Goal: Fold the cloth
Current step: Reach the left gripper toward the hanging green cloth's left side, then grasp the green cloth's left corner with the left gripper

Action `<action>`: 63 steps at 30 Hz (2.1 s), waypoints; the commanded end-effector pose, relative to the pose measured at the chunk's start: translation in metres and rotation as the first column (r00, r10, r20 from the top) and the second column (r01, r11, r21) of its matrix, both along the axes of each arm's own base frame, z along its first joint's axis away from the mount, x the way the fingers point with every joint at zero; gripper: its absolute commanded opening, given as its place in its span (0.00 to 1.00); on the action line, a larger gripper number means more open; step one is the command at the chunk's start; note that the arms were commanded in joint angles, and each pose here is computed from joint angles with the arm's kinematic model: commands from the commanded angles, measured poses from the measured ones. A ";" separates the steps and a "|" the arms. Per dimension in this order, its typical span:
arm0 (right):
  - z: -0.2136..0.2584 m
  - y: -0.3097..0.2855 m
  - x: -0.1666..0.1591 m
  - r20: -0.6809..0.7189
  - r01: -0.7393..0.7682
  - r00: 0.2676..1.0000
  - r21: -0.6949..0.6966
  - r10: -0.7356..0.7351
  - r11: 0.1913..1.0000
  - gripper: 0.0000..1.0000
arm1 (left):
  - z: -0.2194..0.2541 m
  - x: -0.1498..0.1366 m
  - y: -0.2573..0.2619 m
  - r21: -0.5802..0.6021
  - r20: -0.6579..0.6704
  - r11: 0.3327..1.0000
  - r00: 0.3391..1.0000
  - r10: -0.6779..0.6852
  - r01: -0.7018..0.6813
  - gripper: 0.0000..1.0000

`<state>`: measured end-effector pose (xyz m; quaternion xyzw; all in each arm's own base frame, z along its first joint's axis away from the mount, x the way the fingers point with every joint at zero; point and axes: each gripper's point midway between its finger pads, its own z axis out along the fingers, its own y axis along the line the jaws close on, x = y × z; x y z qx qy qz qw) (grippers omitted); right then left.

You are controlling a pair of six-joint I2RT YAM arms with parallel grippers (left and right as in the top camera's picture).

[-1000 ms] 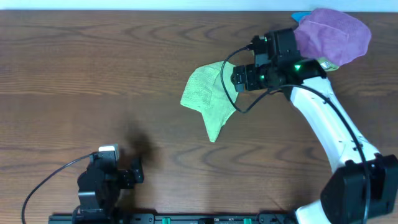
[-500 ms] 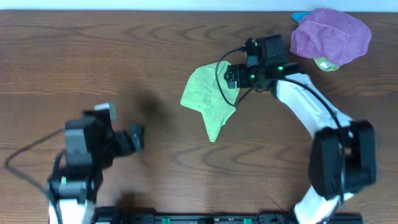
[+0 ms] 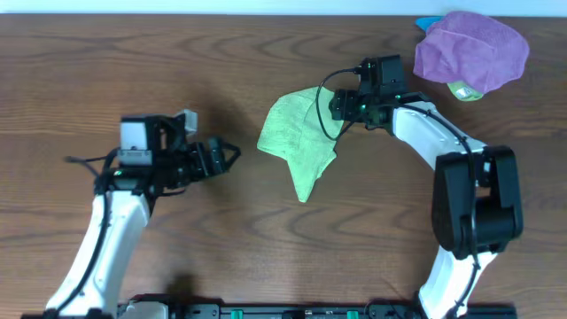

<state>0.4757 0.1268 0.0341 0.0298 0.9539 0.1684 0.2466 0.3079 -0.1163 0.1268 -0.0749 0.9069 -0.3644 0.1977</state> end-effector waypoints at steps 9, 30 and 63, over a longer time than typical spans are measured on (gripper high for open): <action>-0.014 -0.007 0.008 -0.005 0.058 0.998 0.017 -0.058 0.998 0.72 | 0.008 0.009 -0.066 -0.041 0.076 0.992 0.990 -0.117 0.121 0.95; -0.034 -0.008 0.019 -0.005 0.109 0.994 0.043 -0.109 0.993 0.44 | -0.040 0.025 -0.071 -0.026 -0.087 1.000 0.996 0.011 -0.013 0.95; -0.035 -0.008 0.017 -0.012 0.109 0.994 0.041 -0.109 0.993 0.01 | -0.086 0.065 -0.111 -0.140 -0.139 0.977 0.981 0.139 -0.158 0.95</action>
